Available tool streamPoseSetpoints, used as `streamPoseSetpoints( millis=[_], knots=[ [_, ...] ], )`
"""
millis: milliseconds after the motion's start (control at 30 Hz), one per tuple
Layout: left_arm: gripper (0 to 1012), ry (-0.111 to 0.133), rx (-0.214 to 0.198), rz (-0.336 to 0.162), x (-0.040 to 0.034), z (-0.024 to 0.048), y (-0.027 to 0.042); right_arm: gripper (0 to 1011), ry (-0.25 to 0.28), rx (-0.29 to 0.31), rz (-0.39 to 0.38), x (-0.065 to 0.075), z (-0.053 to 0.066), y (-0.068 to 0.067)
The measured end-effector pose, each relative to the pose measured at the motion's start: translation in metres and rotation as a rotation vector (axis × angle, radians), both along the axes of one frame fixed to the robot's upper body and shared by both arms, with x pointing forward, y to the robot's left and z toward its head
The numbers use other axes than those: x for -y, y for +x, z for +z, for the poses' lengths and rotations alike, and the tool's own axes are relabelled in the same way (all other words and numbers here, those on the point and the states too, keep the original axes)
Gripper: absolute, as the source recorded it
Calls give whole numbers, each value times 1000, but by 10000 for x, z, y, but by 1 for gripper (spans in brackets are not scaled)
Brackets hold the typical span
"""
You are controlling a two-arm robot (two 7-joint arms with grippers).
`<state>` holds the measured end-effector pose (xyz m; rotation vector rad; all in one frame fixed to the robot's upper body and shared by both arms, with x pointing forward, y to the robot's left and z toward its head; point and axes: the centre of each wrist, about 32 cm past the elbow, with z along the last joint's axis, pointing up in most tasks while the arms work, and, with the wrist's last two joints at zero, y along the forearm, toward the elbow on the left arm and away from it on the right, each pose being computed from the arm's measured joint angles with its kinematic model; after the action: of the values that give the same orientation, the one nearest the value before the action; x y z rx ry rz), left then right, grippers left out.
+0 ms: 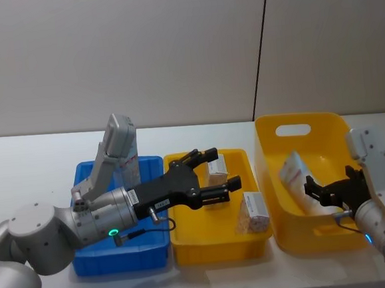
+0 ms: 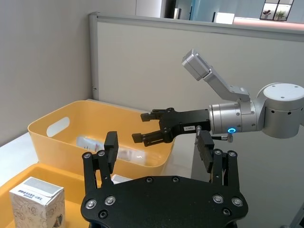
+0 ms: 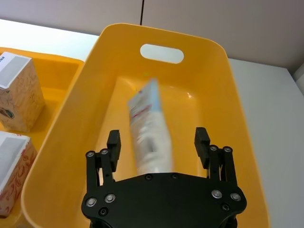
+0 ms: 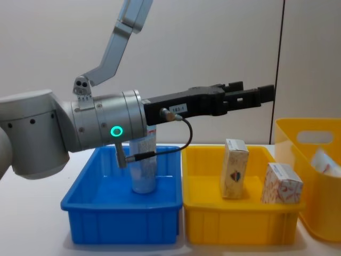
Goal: Bimanual collaborative sorting of washing and personal care products
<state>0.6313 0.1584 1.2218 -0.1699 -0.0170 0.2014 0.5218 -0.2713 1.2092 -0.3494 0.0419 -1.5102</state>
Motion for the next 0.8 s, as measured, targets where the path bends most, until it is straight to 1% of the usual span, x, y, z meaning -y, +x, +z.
streamPoseSetpoints(
  millis=[33, 133, 433, 567, 800],
  knots=[
    [1001, 0, 0, 0, 0, 0, 0, 962, 0, 0, -1, -1, -2, 2],
    [1001, 0, 0, 0, 0, 0, 0, 1003, -1, -1, -3, -2, -5, 5],
    [1001, 0, 0, 0, 0, 0, 0, 1003, 0, 1, -3, -4, -8, 8],
    [1001, 0, 0, 0, 0, 0, 0, 1003, 8, 19, 1, 1, 10, 1],
    [1001, 0, 0, 0, 0, 0, 0, 1003, 50, 76, 24, 18, 76, -34]
  ],
)
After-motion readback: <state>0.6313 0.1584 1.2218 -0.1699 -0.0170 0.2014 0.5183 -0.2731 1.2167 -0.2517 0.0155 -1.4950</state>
